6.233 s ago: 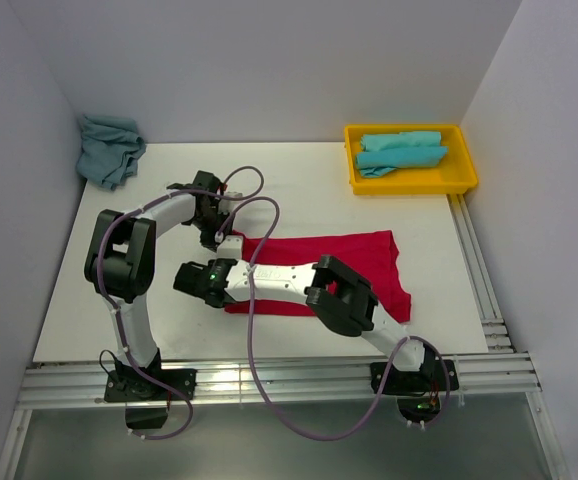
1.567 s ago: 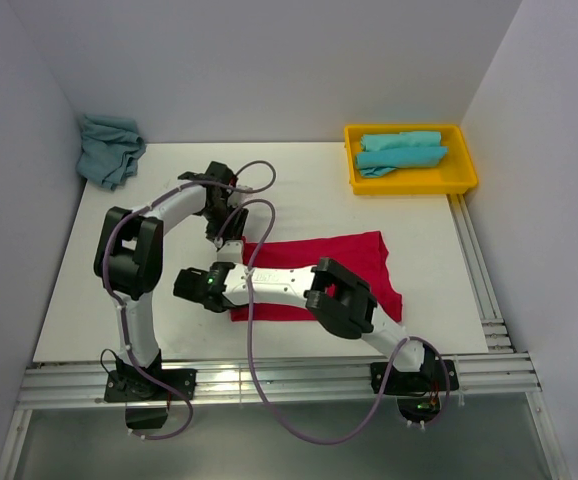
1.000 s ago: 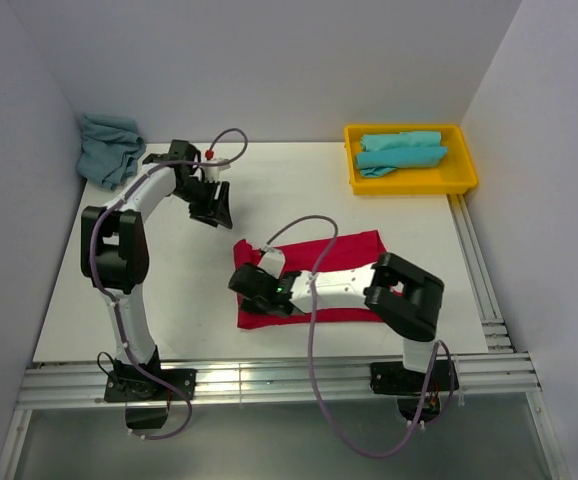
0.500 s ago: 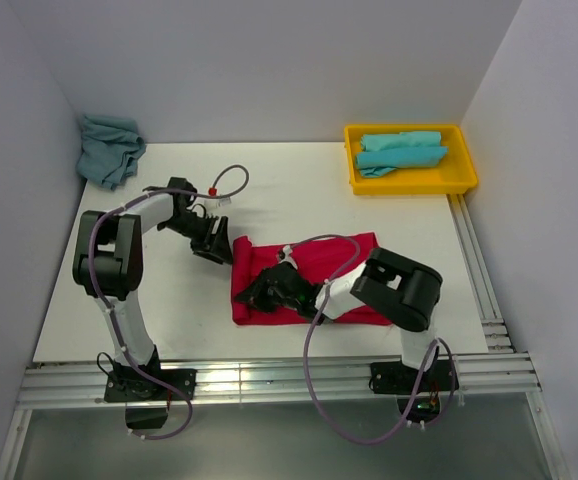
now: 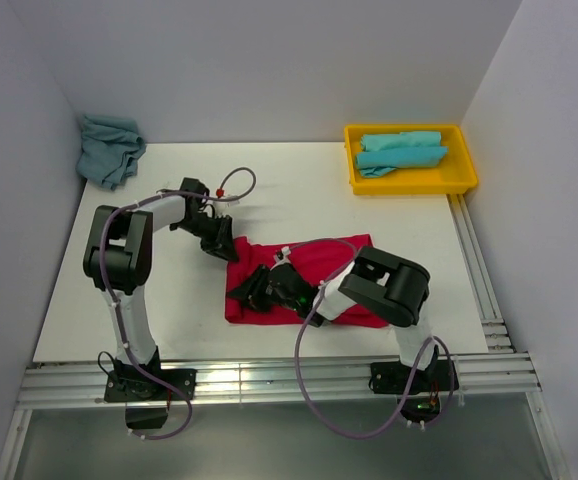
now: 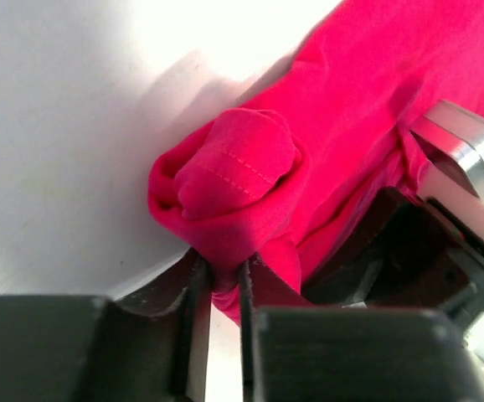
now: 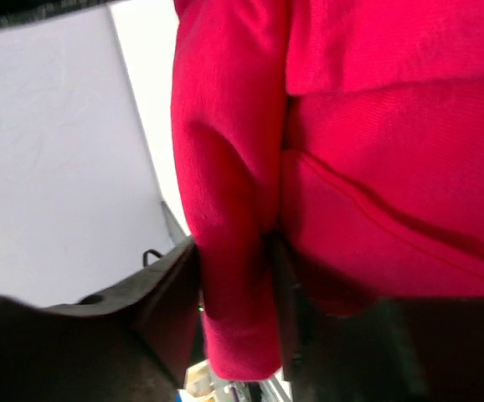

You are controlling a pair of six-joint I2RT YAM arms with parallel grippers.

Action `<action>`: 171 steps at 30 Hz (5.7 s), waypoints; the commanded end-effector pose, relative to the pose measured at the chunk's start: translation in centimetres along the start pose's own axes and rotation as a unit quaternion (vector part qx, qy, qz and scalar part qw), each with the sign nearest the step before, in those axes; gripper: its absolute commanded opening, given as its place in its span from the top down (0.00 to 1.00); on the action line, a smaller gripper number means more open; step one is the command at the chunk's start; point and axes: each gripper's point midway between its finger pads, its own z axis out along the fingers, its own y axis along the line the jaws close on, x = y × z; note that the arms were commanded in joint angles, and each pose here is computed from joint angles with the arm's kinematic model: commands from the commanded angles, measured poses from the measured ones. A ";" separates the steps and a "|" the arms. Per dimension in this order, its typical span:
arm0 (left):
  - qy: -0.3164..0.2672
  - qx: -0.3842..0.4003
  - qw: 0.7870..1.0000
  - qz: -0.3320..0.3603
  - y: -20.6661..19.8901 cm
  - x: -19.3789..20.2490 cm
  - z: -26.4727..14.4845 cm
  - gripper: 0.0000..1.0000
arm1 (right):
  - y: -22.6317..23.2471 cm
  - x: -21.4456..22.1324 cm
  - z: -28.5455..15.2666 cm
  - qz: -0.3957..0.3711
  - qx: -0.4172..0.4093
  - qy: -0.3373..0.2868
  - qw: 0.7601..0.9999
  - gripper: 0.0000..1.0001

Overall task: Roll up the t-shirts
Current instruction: Roll the tshirt

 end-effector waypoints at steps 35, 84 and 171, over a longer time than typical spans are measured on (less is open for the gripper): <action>0.001 -0.211 0.975 0.063 1.8 -3.4 -0.7 0.93 | 2.7 2.6 -9.2 -0.207 0.304 -0.101 0.924 0.47; 0.014 -0.225 0.972 0.072 1.2 -3.0 -0.6 0.80 | -0.7 -4.4 0.7 -0.316 0.451 -0.134 0.824 0.51; -0.019 -0.148 0.987 0.058 0.7 -1.0 -1.2 0.52 | -3.1 -4.5 -2.1 0.024 0.097 -0.111 0.989 0.70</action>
